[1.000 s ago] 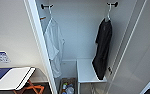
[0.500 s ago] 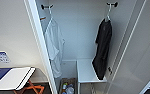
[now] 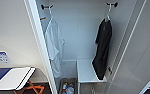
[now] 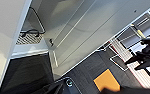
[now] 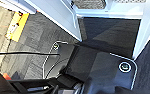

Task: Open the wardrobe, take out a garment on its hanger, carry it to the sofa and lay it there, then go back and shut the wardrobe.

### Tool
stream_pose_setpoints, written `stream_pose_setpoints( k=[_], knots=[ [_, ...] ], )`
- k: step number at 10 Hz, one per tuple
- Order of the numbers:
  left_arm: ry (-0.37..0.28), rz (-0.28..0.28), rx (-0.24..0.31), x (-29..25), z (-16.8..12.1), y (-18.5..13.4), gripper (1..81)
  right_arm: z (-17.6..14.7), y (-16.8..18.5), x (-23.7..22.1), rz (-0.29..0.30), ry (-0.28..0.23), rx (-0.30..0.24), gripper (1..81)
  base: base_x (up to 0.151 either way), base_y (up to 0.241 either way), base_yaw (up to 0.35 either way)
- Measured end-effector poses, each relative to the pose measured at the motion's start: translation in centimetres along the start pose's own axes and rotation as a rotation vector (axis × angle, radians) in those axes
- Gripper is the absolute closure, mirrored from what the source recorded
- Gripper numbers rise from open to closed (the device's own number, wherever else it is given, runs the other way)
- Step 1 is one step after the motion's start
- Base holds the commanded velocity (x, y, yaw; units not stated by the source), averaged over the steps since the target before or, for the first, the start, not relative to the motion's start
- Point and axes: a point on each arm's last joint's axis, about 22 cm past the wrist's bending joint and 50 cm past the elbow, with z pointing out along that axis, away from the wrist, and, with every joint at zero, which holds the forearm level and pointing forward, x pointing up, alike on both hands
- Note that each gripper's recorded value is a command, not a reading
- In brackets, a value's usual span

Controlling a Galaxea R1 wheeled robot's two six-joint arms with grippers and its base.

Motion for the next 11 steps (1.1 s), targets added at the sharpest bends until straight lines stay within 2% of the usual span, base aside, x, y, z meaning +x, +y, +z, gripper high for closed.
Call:
stream_pose_setpoints(
  k=[1, 2, 4, 6, 8, 11],
  knots=[
    [-0.002, -0.029, 0.008, -0.5, 1.3, -0.2, 1.0, 1.1, -0.8, -1.3, 0.052, -0.012, 0.012, 1.0, 0.000, 0.000, 0.000],
    [0.001, -0.048, 0.017, -0.9, 2.4, -0.4, 1.0, 1.8, -1.3, -1.5, 0.112, -0.001, 0.022, 1.0, 0.000, 0.000, 0.000],
    [0.011, -0.100, 0.056, -1.8, 3.6, -2.0, 1.0, 3.3, -2.1, -0.3, 0.151, 0.028, 0.034, 1.0, 0.000, 0.000, 0.000],
    [0.038, -0.143, 0.083, -1.8, 5.1, -3.0, 1.0, 5.0, -3.1, -0.4, 0.191, 0.027, 0.045, 1.0, 0.000, 0.000, 0.000],
    [0.064, -0.168, 0.094, -1.6, 6.9, -3.2, 1.0, 6.1, -2.6, -1.2, 0.247, 0.030, 0.025, 1.0, 0.000, 0.000, 0.000],
    [0.062, -0.186, 0.155, -2.7, 7.3, -5.7, 1.0, 8.3, -3.1, -1.5, 0.296, 0.043, 0.014, 1.0, 0.000, 0.000, 0.000]
  ],
)
